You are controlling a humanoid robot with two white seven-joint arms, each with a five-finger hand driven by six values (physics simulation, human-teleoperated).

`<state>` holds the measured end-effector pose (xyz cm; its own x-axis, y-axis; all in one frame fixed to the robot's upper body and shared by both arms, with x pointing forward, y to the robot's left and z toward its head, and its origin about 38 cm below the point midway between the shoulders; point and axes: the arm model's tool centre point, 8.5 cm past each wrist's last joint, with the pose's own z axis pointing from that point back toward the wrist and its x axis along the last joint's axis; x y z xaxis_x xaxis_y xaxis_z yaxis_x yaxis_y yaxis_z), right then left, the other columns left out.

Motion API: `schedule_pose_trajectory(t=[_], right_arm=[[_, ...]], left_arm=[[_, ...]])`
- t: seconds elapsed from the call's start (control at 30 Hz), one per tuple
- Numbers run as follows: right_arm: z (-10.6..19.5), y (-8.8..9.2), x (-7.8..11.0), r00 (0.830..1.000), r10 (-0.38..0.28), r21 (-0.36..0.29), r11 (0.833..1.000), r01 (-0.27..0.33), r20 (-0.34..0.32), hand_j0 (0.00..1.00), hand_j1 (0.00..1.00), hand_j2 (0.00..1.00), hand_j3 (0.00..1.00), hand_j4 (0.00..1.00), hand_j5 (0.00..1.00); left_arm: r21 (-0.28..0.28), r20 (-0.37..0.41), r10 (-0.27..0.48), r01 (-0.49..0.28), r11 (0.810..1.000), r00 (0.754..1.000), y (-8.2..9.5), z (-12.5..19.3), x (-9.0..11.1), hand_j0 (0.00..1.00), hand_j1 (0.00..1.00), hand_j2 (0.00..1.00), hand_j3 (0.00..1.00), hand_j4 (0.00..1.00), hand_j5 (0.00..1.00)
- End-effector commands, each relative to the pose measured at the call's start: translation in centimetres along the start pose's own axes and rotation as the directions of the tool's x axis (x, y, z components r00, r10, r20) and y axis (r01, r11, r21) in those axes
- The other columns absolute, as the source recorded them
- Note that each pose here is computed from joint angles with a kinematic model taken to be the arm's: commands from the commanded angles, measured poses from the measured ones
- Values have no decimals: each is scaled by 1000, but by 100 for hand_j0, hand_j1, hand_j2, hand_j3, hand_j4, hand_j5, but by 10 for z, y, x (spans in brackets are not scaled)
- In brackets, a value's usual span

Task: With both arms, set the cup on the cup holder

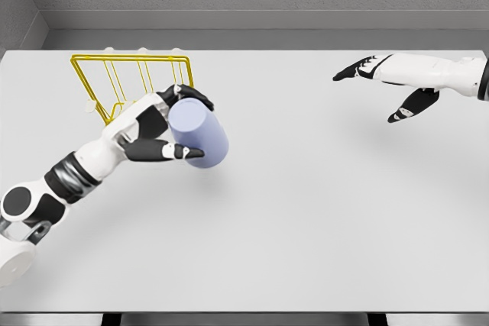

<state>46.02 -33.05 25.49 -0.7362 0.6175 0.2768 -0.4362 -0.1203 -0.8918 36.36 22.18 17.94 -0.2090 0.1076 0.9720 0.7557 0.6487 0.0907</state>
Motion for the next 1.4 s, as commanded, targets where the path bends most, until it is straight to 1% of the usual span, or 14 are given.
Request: schedule_pose_trajectory(t=[0.0, 0.13, 0.27, 0.33, 0.47, 0.63, 0.77, 0.8, 0.9, 0.93, 1.03, 1.3, 1.33, 1.37], right_arm=[[0, -1, 0, 1000, -6, -5, 1000, 6, 0, 100, 100, 100, 100, 100, 100], [-2, -1, 1, 1000, -6, -6, 1000, 6, 6, 100, 100, 100, 100, 100, 100], [-1, 1, 0, 1000, -10, -2, 1000, 10, 2, 100, 100, 100, 100, 100, 100], [0, 1, 0, 1000, -10, -2, 1000, 10, 1, 100, 100, 100, 100, 100, 100], [0, 1, -1, 1000, -9, -3, 1000, 9, -1, 100, 100, 100, 100, 100, 100], [0, 1, -1, 1000, -9, -3, 1000, 9, -1, 100, 100, 100, 100, 100, 100], [5, 1, -3, 1000, -8, -1, 1000, 8, -11, 100, 100, 100, 100, 100, 100], [6, 1, -3, 1000, -8, 0, 1000, 8, -13, 100, 100, 100, 100, 100, 100], [9, 0, -4, 1000, -6, 0, 1000, 6, -20, 100, 100, 100, 100, 100, 100], [8, 0, -4, 1000, -6, 0, 1000, 6, -19, 100, 100, 100, 100, 100, 100], [8, 0, -4, 1000, -6, 0, 1000, 6, -19, 100, 100, 100, 100, 100, 100], [8, 1, -4, 1000, -7, 1, 1000, 7, -19, 100, 100, 100, 100, 100, 100], [8, 0, -4, 1000, -7, -1, 1000, 7, -17, 100, 100, 100, 100, 100, 100], [7, 1, -4, 1000, -7, 1, 1000, 7, -17, 100, 100, 100, 100, 100, 100]], left_arm=[[7, 5, 13, -13, 1000, 1000, 4, 1, 3, 45, 45, 45, 45, 45, 45], [5, 21, -3, 3, 1000, 1000, 9, -4, 12, 44, 44, 44, 44, 44, 44], [23, 3, -21, 21, 1000, 1000, 27, 6, 24, 45, 45, 45, 45, 45, 45], [37, 0, -13, 13, 999, 1000, 34, 11, 29, 45, 45, 45, 45, 45, 45], [47, -8, -21, 21, 999, 1000, 40, 15, 32, 45, 45, 45, 45, 45, 45], [75, -9, -47, 48, 996, 999, 53, 20, 39, 45, 45, 45, 45, 45, 45], [76, -1, -49, 49, 996, 999, 53, 17, 40, 45, 45, 45, 45, 45, 45], [72, 2, -62, 61, 996, 998, 53, 14, 43, 45, 45, 45, 45, 45, 45], [93, -2, -56, 56, 994, 998, 57, 14, 38, 45, 45, 45, 45, 45, 45], [92, 4, -61, 60, 994, 998, 58, 11, 41, 45, 45, 45, 45, 45, 45], [103, 0, -64, 64, 993, 998, 63, 11, 40, 45, 45, 45, 45, 45, 45], [104, -7, -58, 58, 993, 998, 62, 13, 37, 45, 45, 45, 45, 45, 45], [104, -9, -58, 59, 993, 998, 62, 14, 36, 48, 48, 48, 48, 48, 48], [104, -12, -60, 61, 993, 998, 62, 15, 37, 53, 53, 53, 53, 53, 53]])
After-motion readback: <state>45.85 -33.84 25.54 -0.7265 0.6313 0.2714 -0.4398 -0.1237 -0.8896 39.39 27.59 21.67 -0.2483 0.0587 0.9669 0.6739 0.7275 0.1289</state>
